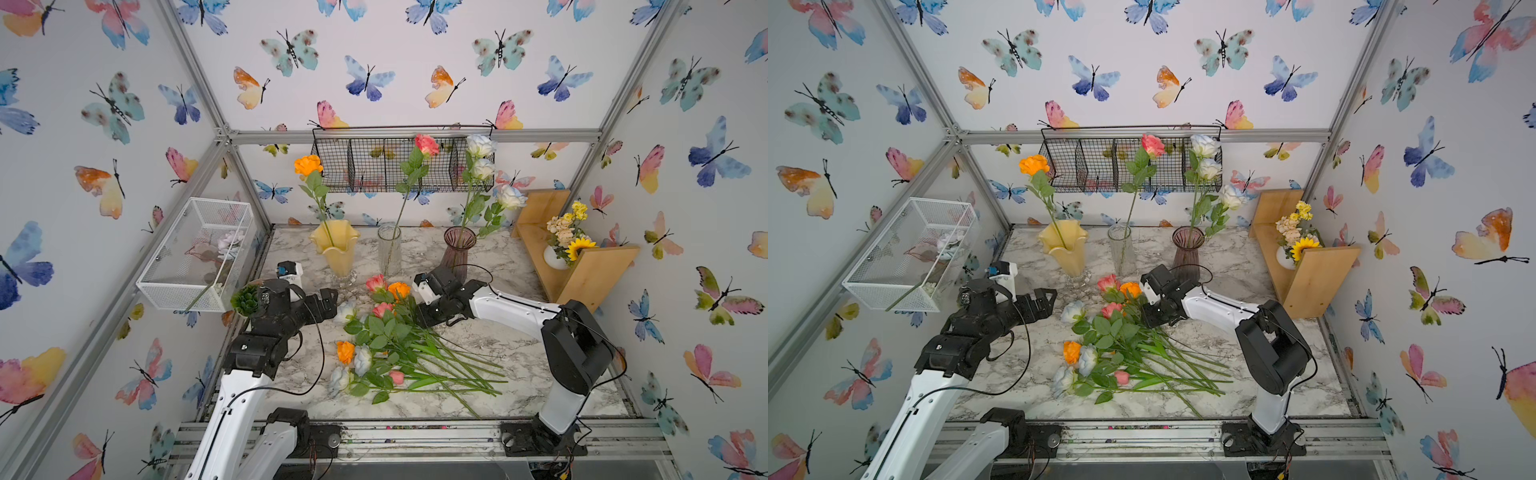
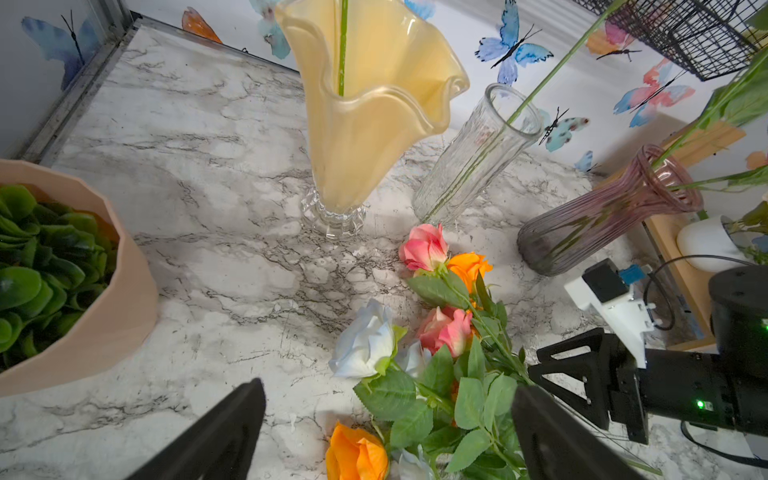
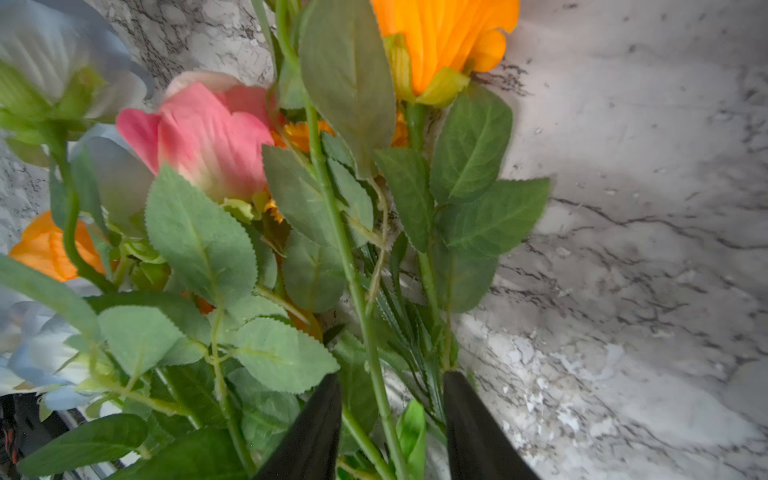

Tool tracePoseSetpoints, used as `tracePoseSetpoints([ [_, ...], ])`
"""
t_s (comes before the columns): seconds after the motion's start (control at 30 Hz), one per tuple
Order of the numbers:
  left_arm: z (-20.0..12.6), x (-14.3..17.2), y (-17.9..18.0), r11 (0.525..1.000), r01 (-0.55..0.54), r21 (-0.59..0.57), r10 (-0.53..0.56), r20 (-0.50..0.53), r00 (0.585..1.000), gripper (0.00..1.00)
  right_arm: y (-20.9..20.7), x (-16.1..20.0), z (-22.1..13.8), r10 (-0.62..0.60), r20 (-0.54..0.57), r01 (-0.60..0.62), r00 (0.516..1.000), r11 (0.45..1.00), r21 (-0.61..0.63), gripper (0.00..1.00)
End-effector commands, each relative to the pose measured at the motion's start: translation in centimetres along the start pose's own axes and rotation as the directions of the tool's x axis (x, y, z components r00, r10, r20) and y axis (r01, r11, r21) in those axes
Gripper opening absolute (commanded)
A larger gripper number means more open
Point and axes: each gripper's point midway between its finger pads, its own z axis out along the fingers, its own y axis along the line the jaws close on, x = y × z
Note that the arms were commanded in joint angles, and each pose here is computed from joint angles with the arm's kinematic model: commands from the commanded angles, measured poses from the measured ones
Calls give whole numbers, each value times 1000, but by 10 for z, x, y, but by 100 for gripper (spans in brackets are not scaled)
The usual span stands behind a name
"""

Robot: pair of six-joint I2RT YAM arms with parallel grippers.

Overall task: Arrange the flowers in different vases according to their colors
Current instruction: Pick up the flower at the center of the board.

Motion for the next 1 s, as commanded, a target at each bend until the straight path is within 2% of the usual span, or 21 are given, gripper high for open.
tracePoseSetpoints([
  [0.0,-2,5,-9,999,6,48,-5,-19,1000,99,1,-9,3,-29,5,29,1000,1000,-6,41],
  [0.1,0,11,-12,997,15,73,-13,-41,999,99,2,-10,7,-49,2,49,999,999,-11,39],
  [0.37,6,16,-7,999,17,52,-15,-48,999,99,-1,-13,17,-64,-31,65,997,998,4,37],
  [0.57,7,16,-6,999,17,50,-14,-43,999,99,0,-10,26,-52,-50,51,997,999,-12,29],
  [0.87,10,18,-4,999,21,42,-19,-51,999,99,0,-7,28,-74,-48,74,996,997,-2,27],
  [0.97,10,19,-3,999,23,36,-21,-52,998,99,-2,-7,29,-96,-47,96,994,995,11,20],
])
